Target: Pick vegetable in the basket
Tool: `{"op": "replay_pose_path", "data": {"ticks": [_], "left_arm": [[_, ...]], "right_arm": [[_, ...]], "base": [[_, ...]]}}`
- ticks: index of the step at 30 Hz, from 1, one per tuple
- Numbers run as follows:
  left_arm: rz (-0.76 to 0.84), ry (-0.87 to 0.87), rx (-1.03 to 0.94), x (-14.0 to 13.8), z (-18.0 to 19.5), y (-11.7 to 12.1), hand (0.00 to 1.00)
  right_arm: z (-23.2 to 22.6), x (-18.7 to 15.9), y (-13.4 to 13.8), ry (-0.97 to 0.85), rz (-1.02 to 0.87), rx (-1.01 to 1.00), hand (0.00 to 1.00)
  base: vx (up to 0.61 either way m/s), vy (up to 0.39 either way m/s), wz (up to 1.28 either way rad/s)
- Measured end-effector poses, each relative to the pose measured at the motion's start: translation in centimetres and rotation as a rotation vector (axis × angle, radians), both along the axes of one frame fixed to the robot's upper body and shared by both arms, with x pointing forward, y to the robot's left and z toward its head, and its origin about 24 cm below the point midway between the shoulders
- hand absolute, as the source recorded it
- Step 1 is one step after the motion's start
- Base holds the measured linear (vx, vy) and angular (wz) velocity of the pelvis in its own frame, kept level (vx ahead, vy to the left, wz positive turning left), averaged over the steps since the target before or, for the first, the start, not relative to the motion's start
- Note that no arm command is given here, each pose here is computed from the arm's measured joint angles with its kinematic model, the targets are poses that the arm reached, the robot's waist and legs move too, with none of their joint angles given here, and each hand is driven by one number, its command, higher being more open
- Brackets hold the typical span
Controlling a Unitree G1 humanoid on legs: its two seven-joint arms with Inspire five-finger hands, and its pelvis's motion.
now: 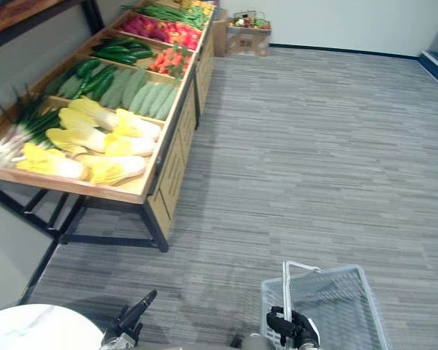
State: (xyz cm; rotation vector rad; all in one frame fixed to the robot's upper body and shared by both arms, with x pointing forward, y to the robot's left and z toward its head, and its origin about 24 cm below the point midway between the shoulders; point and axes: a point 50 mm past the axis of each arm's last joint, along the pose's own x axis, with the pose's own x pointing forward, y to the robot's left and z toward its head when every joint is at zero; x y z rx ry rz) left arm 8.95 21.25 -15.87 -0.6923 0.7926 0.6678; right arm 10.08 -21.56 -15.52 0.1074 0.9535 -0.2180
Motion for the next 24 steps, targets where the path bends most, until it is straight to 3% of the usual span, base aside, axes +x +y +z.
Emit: {"op": "replay_pose_path", "data": {"ticks": [3, 6, 14, 17, 20, 24], "left_arm": [[0.01, 0.019, -0.012, -1.0, -0.3, -0.4, 1.0], [-0.05, 0.002, -0.015, -0.4, -0.2, -0.8, 1.0], [-0.132, -0.019, -0.01, 0.9, 0.0, -1.2, 1.0], [-0.143, -0.018, 0.0, 1.0, 0.1, -1.0, 1.0], [-0.103, -0.028, -0.003, 0.9, 0.2, -0.6, 1.0], [-0.021, 0.011, -0.052, -1.3, -0.5, -1.4, 1.0]], "right_arm": [[0.0, 0.4, 0.2, 0.002, 0.026, -0.02, 0.0], [0.1, -0.1, -0.8, 0.028, 0.014, -0.041, 0.0], [-0.4, -3.0, -2.3, 0.075, -0.283, 0.116, 0.0], [-0.6, -3.2, -1.4, 0.058, -0.323, 0.176, 0.0], [-0.6, -2.6, -0.6, 0.037, -0.3, 0.212, 0.0], [-0.3, -2.0, -1.5, 0.045, -0.228, 0.212, 0.0]], "base": [[-0.04, -0.278, -0.77], [-0.07, -0.12, -0.2], [-0.1, -0.038, -0.03], [-0.09, -0.027, -0.12], [-0.05, -0.038, -0.55], [-0.02, 0.089, -1.16]]}}
